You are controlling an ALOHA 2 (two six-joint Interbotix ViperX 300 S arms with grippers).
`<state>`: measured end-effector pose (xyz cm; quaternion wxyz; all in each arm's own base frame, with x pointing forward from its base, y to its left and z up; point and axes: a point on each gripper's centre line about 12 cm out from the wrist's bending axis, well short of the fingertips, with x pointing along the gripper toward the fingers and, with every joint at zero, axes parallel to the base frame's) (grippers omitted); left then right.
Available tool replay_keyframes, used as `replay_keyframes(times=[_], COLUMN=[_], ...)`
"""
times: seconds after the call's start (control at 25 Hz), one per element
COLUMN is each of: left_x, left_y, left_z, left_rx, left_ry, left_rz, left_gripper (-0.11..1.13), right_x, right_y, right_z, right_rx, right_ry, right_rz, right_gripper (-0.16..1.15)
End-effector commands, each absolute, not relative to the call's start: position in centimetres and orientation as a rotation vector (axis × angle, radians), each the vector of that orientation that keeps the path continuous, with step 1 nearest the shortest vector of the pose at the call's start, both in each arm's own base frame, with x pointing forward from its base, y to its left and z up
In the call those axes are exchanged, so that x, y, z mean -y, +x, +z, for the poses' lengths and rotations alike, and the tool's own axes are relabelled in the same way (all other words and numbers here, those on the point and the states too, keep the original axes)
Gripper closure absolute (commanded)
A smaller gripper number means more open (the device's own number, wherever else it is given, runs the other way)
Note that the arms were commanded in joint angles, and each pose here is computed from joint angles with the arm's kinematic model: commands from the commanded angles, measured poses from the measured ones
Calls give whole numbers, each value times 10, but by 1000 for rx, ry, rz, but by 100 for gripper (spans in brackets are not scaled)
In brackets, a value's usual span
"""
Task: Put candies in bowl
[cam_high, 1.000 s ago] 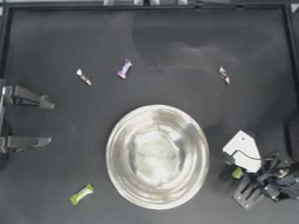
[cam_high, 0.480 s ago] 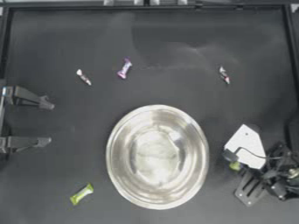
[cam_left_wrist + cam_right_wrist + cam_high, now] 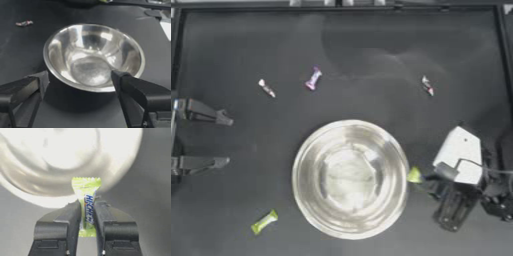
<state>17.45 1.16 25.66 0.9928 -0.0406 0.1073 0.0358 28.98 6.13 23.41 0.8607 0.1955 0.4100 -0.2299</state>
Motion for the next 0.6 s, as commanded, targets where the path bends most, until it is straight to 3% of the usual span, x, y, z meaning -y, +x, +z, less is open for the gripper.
replay_keyframes(times=[0.04,0.44,0.6], left_x=[-12,-13,-13], left_y=[177,177,176], left_z=[257,254,254], left_rx=[-242,-283,-297], left_ry=[-90,-99,-104], left_rz=[73,80,79], left_gripper=[-1,-1,-1], right_x=[-53,-21,-17], right_y=[314,360,366], right_z=[249,229,220], right_rx=[-794,-792,-790], right_ry=[397,324,293], right_rz=[-422,-366,-329], right_gripper=[42,42,34])
